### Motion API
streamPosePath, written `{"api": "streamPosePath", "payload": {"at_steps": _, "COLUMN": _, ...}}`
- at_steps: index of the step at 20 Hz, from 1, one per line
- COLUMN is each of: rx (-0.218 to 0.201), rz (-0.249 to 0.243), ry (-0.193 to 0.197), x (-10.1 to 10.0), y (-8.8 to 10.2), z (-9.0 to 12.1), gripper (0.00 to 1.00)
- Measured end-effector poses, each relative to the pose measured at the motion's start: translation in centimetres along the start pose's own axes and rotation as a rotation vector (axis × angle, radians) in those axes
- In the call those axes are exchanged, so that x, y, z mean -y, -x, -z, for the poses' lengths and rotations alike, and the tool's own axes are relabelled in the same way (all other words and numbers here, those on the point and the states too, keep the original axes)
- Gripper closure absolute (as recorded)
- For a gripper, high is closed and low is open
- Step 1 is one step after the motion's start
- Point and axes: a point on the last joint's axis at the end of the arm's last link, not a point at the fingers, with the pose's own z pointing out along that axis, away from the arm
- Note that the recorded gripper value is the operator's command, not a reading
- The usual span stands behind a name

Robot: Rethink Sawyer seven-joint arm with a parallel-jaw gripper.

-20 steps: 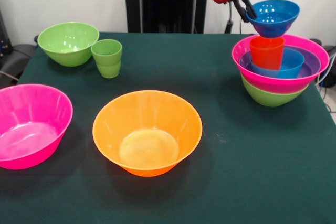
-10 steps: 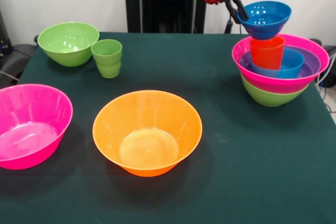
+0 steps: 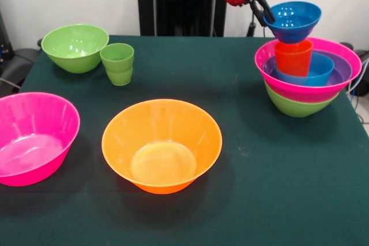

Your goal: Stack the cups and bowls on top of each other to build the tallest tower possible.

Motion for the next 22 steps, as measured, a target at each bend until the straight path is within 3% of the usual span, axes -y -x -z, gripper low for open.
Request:
{"api": "streamPosePath", "payload": {"at_steps": 9, "rx": -0.032, "rz": 0.015, "ry": 0.015, "x": 0.1, "y": -1.7, "z": -1.6, "gripper": 1.0}}
{"api": "streamPosePath", "payload": {"at_steps": 22, "rx": -0.004, "rz": 0.008, "ry": 0.041, "x": 0.5, "y": -1.8, "z": -2.7, "gripper": 1.0}}
